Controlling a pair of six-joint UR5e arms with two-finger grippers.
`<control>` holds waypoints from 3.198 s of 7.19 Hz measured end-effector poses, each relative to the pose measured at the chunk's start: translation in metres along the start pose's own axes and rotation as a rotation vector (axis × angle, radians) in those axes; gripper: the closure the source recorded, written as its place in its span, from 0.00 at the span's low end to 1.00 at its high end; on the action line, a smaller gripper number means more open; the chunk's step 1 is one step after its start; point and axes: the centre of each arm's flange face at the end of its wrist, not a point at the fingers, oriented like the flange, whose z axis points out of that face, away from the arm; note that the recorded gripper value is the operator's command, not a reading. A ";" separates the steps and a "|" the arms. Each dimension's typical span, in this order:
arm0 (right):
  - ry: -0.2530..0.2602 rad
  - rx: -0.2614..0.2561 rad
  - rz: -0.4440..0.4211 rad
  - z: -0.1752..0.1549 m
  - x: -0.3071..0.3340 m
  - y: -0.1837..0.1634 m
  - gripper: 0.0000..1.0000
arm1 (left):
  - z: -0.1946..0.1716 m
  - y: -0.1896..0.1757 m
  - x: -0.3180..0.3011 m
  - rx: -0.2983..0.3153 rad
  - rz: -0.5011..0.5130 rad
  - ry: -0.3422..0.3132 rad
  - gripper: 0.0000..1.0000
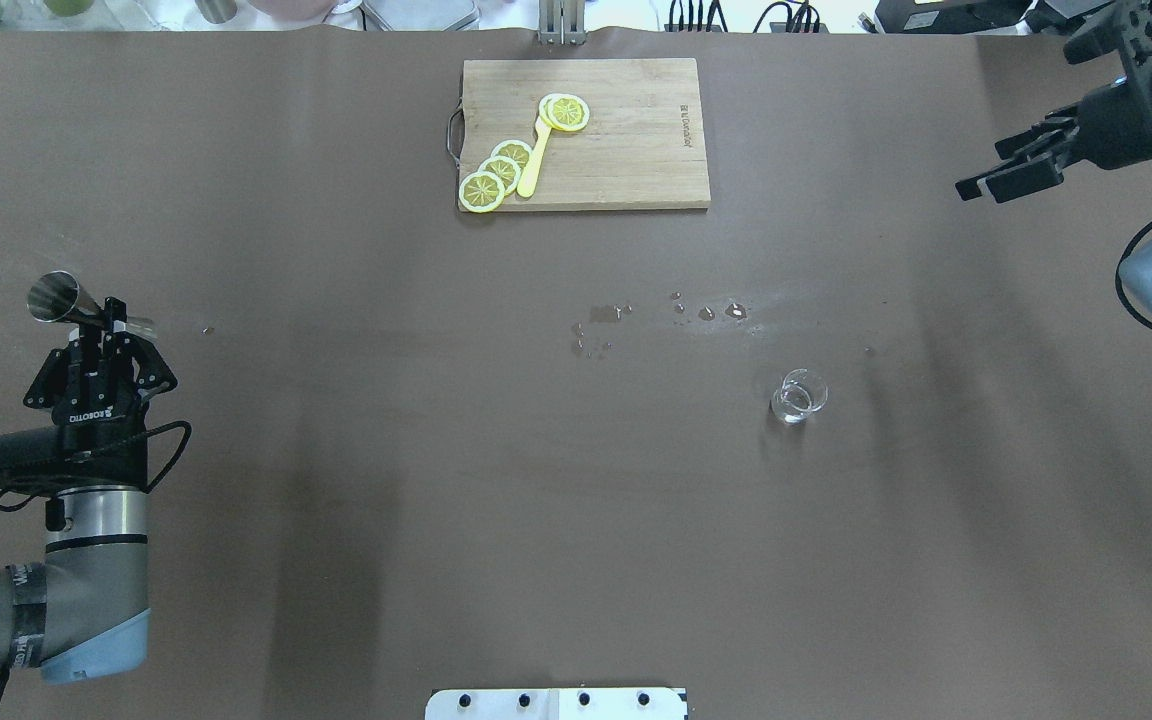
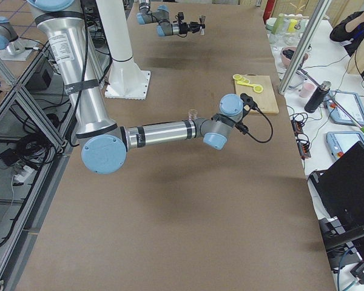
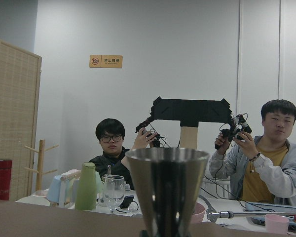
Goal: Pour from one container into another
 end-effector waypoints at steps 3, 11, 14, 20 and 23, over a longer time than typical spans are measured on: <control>0.289 -0.150 0.290 -0.037 0.051 -0.001 0.00 | -0.017 0.021 -0.007 -0.065 0.034 -0.023 1.00; 0.352 -0.343 0.829 -0.132 0.153 0.165 0.00 | -0.042 0.081 -0.045 -0.107 0.118 -0.002 1.00; 0.351 -0.372 0.871 -0.128 0.163 0.194 0.00 | -0.051 0.088 -0.046 -0.119 0.081 0.011 1.00; 0.358 -0.381 0.907 -0.131 0.158 0.192 0.00 | -0.058 0.094 -0.049 -0.128 0.086 0.023 0.42; 0.369 -0.384 0.929 -0.137 0.148 0.189 0.00 | -0.062 0.094 -0.048 -0.133 0.089 0.031 0.02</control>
